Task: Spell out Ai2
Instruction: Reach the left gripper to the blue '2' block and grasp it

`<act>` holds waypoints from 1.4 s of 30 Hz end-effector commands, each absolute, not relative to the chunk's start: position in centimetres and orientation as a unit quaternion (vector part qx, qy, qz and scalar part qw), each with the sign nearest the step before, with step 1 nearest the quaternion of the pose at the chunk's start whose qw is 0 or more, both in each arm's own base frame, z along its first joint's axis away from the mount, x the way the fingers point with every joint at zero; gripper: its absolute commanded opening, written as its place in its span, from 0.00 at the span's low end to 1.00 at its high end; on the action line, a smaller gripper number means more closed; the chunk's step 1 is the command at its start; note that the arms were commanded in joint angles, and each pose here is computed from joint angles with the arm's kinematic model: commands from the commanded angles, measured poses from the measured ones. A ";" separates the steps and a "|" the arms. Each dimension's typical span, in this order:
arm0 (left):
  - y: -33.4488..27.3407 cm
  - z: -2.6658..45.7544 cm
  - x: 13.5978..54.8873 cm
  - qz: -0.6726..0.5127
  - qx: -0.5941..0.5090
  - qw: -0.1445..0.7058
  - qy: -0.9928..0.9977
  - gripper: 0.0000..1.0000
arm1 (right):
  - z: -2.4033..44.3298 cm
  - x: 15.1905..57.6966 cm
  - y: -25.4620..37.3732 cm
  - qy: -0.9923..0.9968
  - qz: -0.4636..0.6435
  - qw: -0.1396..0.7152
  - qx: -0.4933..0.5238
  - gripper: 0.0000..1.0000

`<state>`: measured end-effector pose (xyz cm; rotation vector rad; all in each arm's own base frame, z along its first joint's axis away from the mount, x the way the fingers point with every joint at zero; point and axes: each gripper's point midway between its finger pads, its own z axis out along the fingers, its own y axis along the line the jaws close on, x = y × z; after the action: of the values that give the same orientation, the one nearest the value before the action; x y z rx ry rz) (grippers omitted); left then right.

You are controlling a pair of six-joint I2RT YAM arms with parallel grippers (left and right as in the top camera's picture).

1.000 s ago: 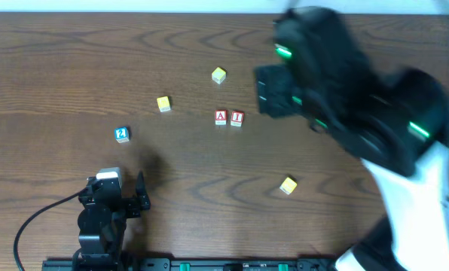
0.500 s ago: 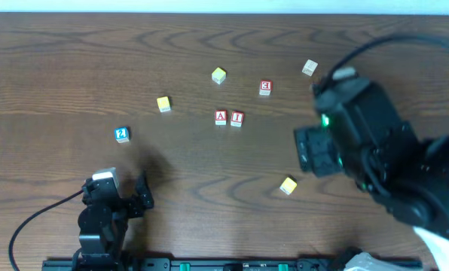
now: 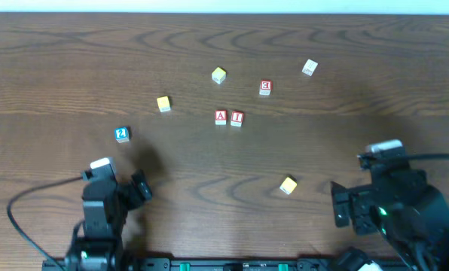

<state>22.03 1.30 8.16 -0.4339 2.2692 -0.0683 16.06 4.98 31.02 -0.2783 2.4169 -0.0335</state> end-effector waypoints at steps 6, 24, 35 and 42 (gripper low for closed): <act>4.3 12.8 27.6 0.098 -0.119 0.368 0.917 0.95 | 29.0 17.4 7.1 0.947 -0.023 0.293 -0.129 0.99; 5.2 6.1 36.1 0.101 -0.128 0.345 0.925 0.95 | 27.4 17.2 8.9 0.962 0.004 0.243 -0.125 0.99; 5.4 3.9 36.0 0.069 -0.157 0.321 0.931 0.82 | 27.8 18.0 9.4 0.959 0.012 0.260 -0.116 0.99; 5.2 3.6 35.7 0.062 -0.170 0.314 0.932 0.60 | 27.6 18.3 9.7 0.960 0.012 0.256 -0.110 0.99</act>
<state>35.34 5.12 3.43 -0.4254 2.4632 0.1700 18.15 9.62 27.80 -0.3285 2.5966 0.0338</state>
